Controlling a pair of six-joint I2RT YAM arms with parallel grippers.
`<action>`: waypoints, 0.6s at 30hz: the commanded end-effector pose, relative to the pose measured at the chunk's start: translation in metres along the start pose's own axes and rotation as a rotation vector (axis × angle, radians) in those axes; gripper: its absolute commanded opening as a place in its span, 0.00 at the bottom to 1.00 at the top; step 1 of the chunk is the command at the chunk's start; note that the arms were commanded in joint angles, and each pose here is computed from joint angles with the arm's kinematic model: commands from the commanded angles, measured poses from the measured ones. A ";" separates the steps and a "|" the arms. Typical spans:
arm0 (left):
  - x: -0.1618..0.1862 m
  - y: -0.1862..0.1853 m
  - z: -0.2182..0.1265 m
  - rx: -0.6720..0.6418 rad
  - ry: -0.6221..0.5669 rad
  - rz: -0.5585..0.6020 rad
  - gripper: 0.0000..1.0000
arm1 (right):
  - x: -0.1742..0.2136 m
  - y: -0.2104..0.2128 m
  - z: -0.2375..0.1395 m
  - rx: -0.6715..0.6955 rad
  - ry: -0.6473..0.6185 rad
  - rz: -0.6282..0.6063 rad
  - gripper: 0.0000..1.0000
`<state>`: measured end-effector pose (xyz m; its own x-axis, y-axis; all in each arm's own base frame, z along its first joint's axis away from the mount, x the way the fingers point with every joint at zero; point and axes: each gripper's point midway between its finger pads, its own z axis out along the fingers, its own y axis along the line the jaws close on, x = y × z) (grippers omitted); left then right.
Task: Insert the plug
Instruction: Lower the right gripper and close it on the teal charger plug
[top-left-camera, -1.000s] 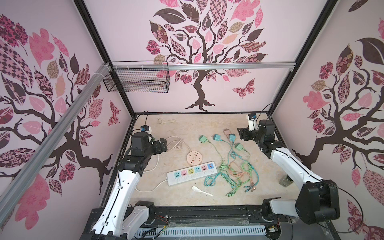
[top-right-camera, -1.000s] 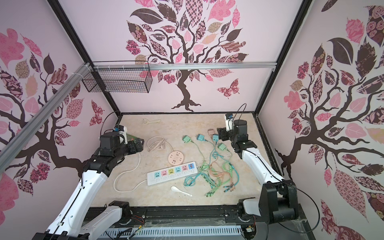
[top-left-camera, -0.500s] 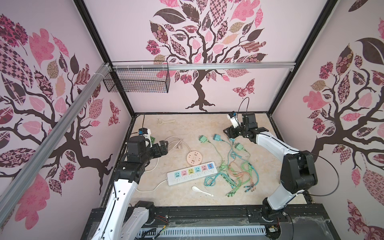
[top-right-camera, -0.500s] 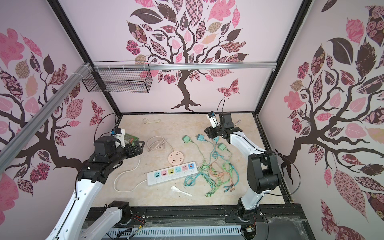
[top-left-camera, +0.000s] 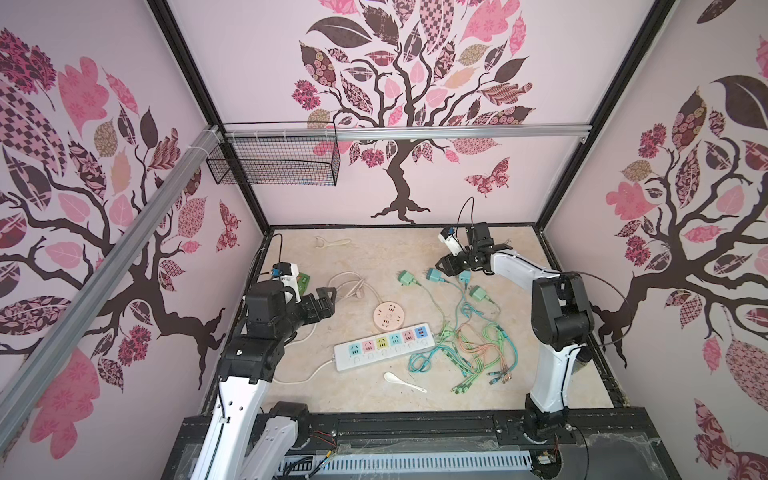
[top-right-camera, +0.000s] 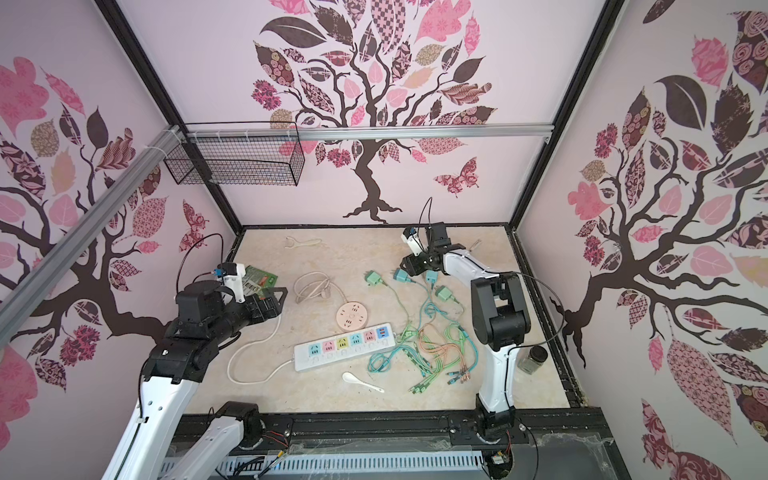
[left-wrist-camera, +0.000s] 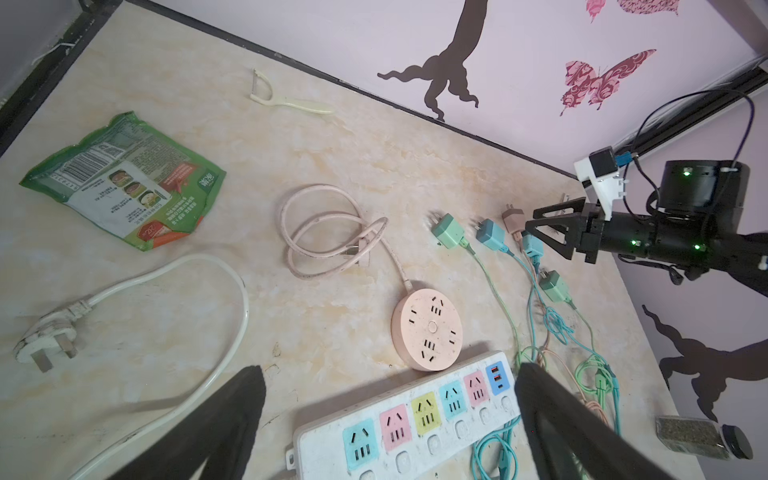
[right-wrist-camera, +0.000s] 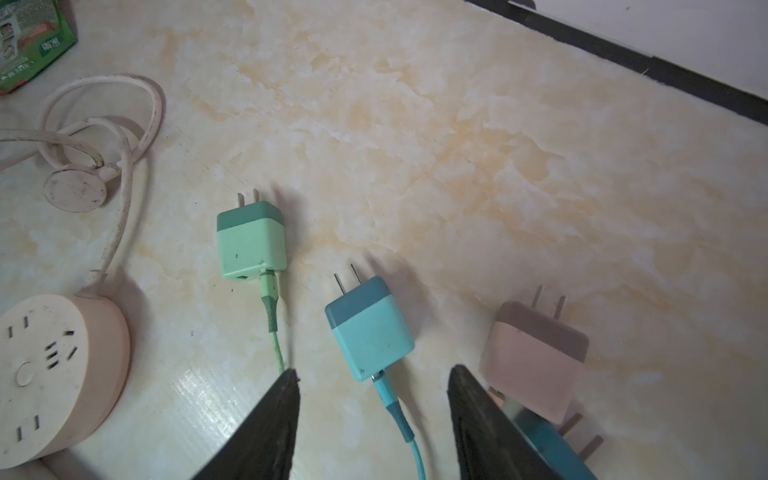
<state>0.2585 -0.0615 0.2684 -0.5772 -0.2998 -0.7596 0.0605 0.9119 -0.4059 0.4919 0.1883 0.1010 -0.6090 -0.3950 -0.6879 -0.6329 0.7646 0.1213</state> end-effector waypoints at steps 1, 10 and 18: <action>0.008 0.000 -0.001 0.006 0.021 -0.005 0.98 | 0.017 0.007 0.021 -0.029 0.085 -0.013 0.61; 0.010 0.000 -0.003 0.009 0.024 -0.005 0.98 | 0.041 0.006 0.045 -0.018 0.154 -0.008 0.65; 0.010 0.000 -0.003 0.009 0.023 -0.003 0.98 | 0.051 0.001 0.056 -0.009 0.180 -0.006 0.67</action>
<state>0.2527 -0.0610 0.2681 -0.5809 -0.2995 -0.7569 0.0591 0.9119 -0.4062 0.4829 0.1963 0.0391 -0.6726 -0.4692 -0.5722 -0.6371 0.7605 0.1253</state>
